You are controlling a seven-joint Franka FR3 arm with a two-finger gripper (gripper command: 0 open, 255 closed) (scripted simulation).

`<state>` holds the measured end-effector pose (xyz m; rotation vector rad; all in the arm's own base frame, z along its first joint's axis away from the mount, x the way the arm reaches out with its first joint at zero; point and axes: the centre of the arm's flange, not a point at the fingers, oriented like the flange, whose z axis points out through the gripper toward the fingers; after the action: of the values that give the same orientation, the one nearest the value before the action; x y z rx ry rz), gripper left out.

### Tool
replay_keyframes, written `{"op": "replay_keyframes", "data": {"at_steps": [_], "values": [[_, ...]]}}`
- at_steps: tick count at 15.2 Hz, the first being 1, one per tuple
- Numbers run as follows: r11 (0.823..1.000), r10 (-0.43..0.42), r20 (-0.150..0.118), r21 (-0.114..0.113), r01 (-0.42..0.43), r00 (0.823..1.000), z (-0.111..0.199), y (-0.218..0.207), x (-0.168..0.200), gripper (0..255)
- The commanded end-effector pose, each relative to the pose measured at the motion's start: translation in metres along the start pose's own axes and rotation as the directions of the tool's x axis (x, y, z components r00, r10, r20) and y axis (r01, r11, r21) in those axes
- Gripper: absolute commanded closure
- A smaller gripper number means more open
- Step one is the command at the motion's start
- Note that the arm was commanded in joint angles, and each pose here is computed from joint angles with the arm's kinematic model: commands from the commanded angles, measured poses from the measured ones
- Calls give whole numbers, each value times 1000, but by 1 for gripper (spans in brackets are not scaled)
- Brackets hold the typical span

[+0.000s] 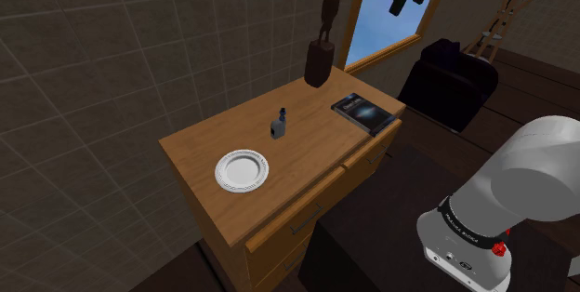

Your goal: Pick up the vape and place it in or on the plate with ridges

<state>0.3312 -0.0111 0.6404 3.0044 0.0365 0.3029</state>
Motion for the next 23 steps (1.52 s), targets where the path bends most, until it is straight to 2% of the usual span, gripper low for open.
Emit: {"op": "replay_keyframes", "data": {"at_steps": [1,23], "values": [[1000,0,0,0,0,1000,0,0,0,0],[999,-32,114,17,31,993,254,-54,148,0]]}}
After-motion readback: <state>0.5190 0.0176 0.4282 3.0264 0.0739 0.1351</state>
